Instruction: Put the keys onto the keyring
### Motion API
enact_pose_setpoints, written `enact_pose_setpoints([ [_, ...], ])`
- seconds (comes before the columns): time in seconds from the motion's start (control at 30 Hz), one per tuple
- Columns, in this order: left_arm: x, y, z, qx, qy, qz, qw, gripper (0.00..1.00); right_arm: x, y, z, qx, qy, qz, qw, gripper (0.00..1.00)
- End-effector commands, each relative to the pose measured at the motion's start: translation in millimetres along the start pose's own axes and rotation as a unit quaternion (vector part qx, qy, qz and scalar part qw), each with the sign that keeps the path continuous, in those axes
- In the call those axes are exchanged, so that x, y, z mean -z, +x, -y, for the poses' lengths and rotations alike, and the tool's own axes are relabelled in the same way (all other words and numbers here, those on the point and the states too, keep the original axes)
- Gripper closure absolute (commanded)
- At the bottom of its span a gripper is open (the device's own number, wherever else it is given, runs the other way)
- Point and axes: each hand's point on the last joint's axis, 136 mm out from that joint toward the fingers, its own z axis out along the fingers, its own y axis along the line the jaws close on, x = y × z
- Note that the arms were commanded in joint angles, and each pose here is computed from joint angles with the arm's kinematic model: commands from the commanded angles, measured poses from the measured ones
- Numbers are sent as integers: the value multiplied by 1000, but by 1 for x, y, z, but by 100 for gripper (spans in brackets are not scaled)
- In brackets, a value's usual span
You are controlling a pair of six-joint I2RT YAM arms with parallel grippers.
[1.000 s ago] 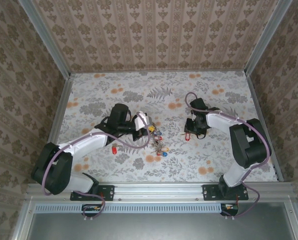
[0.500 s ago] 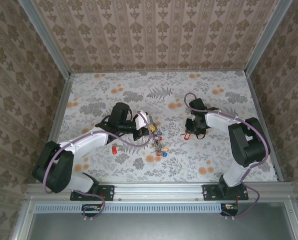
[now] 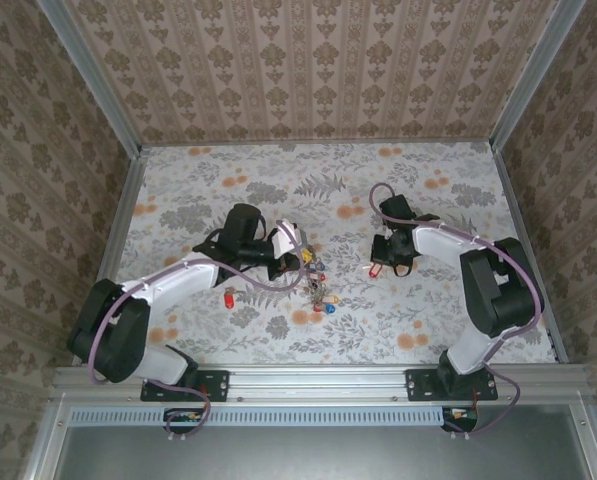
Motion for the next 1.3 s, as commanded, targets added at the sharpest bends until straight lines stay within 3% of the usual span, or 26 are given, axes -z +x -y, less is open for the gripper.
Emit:
enact_pose_setpoints([
  [0.0,-2,-1,0,22,15,3,1000,100,19,-6,-14,67,-20,39,997,97],
  [0.17,-4,-1,0,26,18,4,1000,100,59,-3,-58,242,-83,134,957,97],
  [0.37,-1,-7,1,21,17,11,1000,100,129,22,-109,401,-237,251,849,100],
  [0.5,1,-11,2,16,17,20,1000,100,162,46,-129,471,-312,262,783,100],
  [0.7,2,-18,3,9,20,29,999,100,176,53,-147,503,-348,249,751,100],
  [1.27,1,-23,7,2,26,30,999,100,150,58,-189,578,-340,195,715,100],
])
